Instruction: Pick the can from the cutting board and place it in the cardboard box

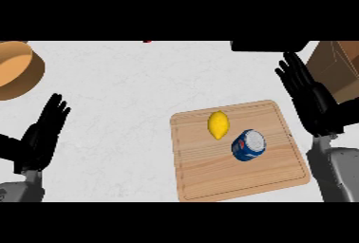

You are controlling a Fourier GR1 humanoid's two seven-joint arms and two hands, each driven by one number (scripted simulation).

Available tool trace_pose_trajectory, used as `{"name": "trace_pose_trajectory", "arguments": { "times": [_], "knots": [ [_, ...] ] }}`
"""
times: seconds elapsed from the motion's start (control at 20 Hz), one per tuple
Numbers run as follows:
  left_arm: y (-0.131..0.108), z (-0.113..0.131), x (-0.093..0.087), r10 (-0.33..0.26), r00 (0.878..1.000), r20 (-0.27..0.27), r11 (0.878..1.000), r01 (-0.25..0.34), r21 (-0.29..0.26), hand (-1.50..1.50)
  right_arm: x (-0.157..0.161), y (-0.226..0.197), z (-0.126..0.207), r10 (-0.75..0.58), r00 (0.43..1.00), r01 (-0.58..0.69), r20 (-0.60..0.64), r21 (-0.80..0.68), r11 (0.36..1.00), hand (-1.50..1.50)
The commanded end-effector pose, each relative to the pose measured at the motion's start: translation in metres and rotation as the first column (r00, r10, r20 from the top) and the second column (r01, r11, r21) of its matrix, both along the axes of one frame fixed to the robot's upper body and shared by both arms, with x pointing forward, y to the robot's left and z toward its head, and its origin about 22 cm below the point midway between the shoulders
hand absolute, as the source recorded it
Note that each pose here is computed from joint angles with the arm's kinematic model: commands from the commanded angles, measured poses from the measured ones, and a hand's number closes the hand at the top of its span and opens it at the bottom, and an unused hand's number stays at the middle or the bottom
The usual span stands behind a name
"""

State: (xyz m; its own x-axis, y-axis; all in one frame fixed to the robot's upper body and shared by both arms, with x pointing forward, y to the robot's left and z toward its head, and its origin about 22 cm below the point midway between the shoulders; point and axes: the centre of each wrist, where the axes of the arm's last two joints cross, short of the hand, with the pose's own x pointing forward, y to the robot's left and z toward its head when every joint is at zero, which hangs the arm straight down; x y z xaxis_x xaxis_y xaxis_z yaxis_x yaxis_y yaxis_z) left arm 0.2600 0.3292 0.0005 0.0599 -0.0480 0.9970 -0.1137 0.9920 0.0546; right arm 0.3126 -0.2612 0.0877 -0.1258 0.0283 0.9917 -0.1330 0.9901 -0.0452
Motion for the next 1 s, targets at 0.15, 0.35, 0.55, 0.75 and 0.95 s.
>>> {"name": "trace_pose_trajectory", "arguments": {
  "times": [0.15,0.35,0.55,0.75,0.95],
  "knots": [
    [0.016,-0.003,-0.013,-0.008,1.000,-0.019,0.967,0.012,0.253,0.00,-0.057,-0.065,-0.011,-0.206,0.903,0.244,0.377,-0.055,0.968,-1.50],
    [0.021,-0.006,-0.018,-0.004,0.998,-0.064,0.950,0.024,0.311,0.00,-0.092,-0.127,-0.034,-0.595,0.703,0.662,0.389,-0.050,0.748,-1.50],
    [0.010,-0.009,-0.017,-0.033,0.996,-0.078,0.930,0.059,0.363,0.00,-0.142,-0.114,-0.076,-0.545,0.580,0.658,0.606,0.046,0.752,-1.50],
    [-0.009,-0.010,-0.012,-0.089,0.993,-0.079,0.917,0.113,0.383,0.00,-0.193,-0.110,-0.092,-0.303,0.632,0.617,0.713,-0.225,0.754,-1.50],
    [-0.013,-0.011,-0.012,-0.108,0.991,-0.080,0.914,0.130,0.383,0.00,-0.255,-0.091,-0.103,-0.288,0.696,0.658,0.658,-0.424,0.622,-1.50]
  ]
}}
